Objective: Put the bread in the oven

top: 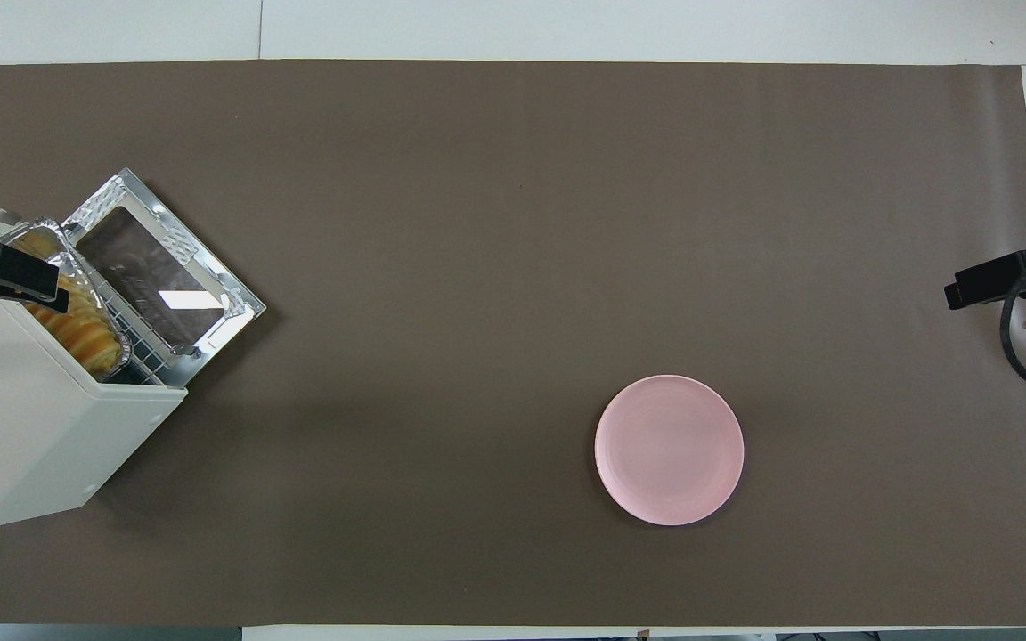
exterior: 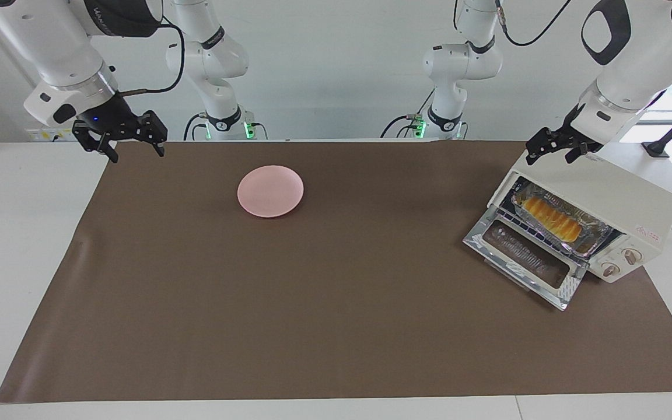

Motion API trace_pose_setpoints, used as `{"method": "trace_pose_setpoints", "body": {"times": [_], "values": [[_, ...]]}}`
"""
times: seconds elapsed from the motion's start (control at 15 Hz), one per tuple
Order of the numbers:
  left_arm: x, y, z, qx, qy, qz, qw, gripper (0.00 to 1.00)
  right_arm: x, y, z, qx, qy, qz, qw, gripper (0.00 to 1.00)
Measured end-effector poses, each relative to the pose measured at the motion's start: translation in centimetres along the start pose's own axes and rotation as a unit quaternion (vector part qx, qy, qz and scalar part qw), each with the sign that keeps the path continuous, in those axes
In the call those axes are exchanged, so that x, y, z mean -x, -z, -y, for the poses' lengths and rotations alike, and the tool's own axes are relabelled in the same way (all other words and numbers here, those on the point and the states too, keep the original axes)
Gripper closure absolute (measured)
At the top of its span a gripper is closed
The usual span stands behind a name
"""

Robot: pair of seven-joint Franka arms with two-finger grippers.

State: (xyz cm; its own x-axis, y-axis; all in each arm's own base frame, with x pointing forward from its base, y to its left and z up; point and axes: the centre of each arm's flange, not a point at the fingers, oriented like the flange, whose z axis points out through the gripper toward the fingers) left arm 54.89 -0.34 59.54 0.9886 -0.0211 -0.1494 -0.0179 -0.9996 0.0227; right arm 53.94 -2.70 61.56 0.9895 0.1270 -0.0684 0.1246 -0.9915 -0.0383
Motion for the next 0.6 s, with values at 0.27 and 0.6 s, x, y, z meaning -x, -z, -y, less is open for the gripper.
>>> {"method": "trace_pose_setpoints", "body": {"times": [0.27, 0.6], "values": [[0.0, -0.01, 0.1, 0.0, 0.001, 0.0, 1.0, 0.0, 0.0, 0.0, 0.0, 0.0, 0.0, 0.0, 1.0, 0.0], [-0.03, -0.01, -0.69, -0.002, -0.012, -0.001, 1.0, 0.0, 0.0, 0.0, 0.0, 0.0, 0.0, 0.0, 1.0, 0.0]]}}
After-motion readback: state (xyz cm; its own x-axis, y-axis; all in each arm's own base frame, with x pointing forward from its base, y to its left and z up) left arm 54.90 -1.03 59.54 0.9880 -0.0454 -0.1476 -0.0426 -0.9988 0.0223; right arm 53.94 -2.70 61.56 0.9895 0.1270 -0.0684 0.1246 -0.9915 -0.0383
